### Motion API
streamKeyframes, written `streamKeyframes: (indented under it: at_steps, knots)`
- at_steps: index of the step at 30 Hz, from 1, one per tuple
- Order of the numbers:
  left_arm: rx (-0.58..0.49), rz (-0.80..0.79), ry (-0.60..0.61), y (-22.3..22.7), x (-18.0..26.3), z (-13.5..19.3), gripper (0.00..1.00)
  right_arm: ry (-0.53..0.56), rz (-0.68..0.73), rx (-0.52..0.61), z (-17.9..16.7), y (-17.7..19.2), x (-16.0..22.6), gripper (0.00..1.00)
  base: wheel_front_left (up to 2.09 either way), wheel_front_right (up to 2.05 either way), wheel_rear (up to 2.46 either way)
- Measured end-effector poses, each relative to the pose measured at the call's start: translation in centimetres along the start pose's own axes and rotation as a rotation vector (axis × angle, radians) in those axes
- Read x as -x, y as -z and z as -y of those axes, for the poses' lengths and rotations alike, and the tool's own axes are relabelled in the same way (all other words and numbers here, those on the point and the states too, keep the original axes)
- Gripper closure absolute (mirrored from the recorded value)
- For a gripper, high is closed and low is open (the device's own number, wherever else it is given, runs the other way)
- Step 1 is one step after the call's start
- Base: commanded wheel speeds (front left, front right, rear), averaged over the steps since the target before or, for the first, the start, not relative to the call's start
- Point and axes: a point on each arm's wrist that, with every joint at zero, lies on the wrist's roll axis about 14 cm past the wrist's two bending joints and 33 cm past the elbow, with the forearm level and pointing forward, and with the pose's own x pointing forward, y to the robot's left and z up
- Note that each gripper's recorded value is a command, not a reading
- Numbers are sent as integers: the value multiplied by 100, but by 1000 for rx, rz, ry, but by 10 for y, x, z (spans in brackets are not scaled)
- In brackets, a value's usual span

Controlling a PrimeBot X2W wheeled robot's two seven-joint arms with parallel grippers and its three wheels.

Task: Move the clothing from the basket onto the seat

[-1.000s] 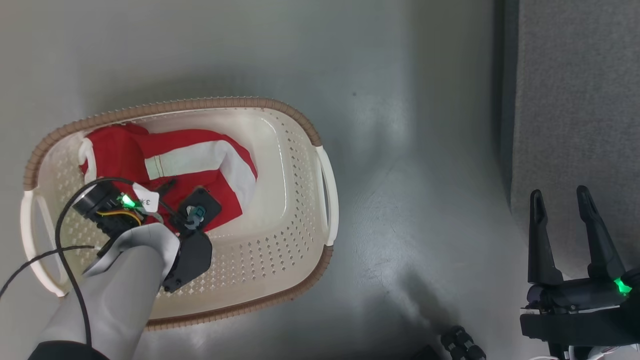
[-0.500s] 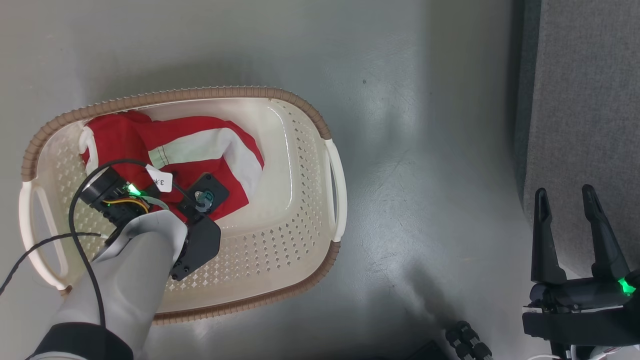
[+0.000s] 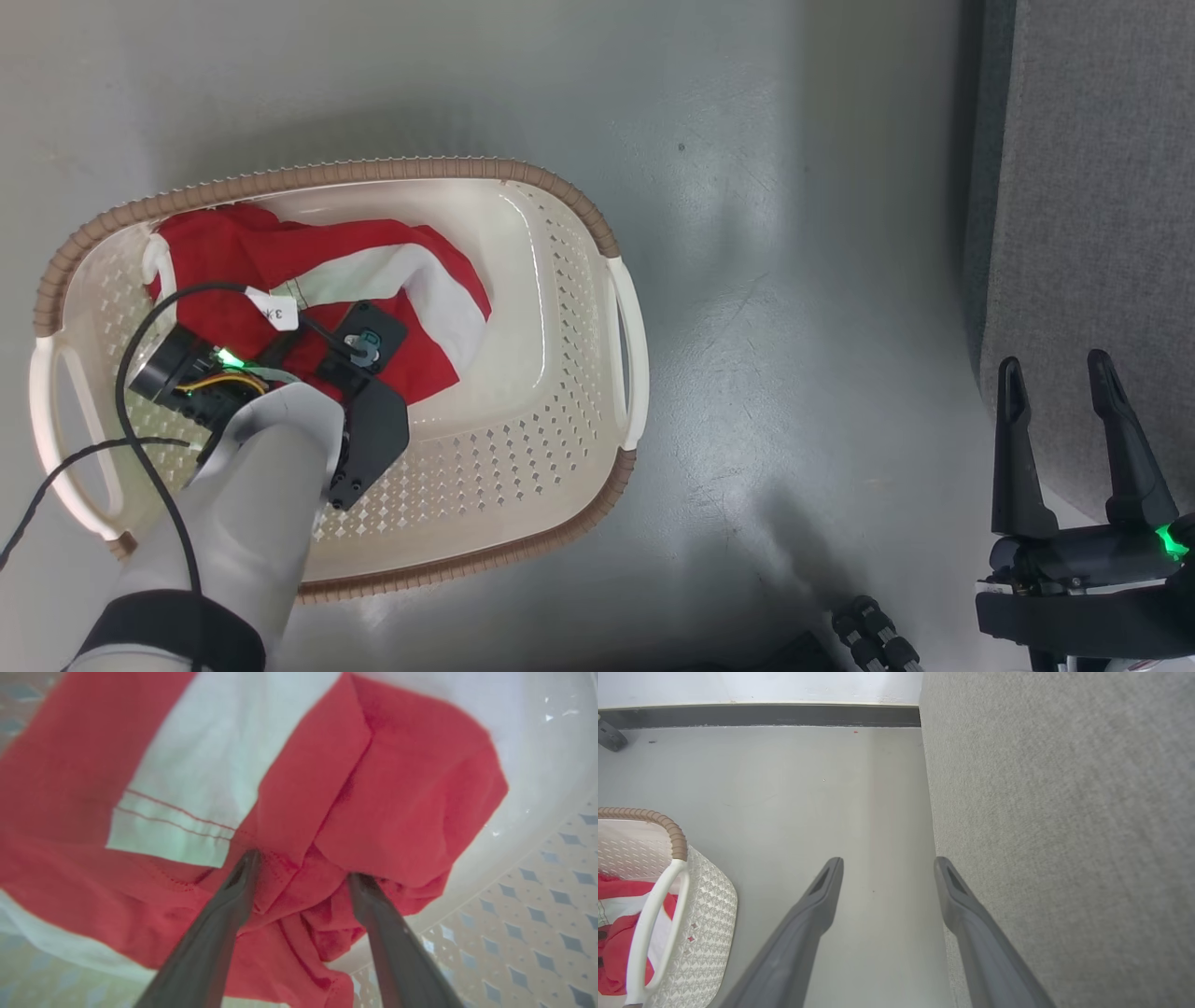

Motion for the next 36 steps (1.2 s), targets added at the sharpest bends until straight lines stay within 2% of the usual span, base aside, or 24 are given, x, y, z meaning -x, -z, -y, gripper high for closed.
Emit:
streamKeyframes:
  at_steps: [1,14,20,30,36]
  knots:
    - [0,-3,-2,0,0,-1,100,0,1,0,0,0,0,0,0,0,0]
    - [62,12,-42,-7,1,-15,100,-11,24,-12,-5,-7,-2,0,0,0,0]
    - [95,53,-57,-13,6,-22,100,-28,72,-24,-10,-21,-10,0,0,0,0]
    - [65,123,-13,-14,30,-1,100,-3,123,-30,-1,-43,-9,0,0,0,0]
    - [120,200,-21,-33,54,5,100,-6,195,-52,-1,-71,-8,0,0,0,0]
